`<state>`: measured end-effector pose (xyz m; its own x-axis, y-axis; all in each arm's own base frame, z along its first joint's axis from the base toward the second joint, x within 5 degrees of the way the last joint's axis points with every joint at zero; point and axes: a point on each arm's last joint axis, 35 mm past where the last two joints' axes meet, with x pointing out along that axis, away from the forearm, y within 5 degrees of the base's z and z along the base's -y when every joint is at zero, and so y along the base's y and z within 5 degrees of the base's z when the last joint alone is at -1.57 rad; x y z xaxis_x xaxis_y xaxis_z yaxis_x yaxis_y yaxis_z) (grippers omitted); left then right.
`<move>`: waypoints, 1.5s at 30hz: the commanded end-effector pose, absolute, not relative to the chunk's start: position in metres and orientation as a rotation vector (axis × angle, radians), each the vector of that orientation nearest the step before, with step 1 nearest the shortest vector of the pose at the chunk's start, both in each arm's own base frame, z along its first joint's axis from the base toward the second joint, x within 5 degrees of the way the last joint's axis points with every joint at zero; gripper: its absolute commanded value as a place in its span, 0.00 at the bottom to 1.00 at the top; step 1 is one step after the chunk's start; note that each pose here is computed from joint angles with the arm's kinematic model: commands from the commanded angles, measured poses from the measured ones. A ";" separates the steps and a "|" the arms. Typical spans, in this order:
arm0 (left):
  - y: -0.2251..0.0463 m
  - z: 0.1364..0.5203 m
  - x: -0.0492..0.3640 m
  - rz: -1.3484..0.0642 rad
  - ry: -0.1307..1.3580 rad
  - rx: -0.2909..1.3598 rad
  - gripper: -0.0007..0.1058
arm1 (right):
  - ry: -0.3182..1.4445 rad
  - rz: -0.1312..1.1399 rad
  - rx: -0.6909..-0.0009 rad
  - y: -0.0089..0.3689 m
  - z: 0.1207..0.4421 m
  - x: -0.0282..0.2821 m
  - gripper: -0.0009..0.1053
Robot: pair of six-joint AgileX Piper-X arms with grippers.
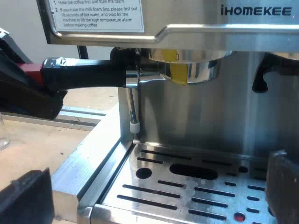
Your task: Put the handle in the coffee machine
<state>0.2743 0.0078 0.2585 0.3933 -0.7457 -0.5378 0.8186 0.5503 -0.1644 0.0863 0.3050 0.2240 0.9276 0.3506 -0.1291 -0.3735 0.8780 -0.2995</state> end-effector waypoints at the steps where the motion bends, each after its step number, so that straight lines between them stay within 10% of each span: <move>1: 0.004 0.291 0.277 -1.124 0.366 0.116 0.01 | 0.066 0.384 -0.330 0.305 0.226 0.086 0.88; 33: 0.001 0.273 0.269 -1.242 0.171 0.269 0.01 | 0.066 0.384 -0.330 0.305 0.226 0.086 0.88; 45: 0.000 0.276 0.266 -1.302 0.196 0.068 0.01 | 0.066 0.384 -0.330 0.305 0.226 0.086 0.88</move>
<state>0.2708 0.0115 0.2466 0.4004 -0.7730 -0.4921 0.8540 0.5095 -0.1055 0.0863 0.3050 0.2240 0.9276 0.3506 -0.1291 -0.3735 0.8780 -0.2995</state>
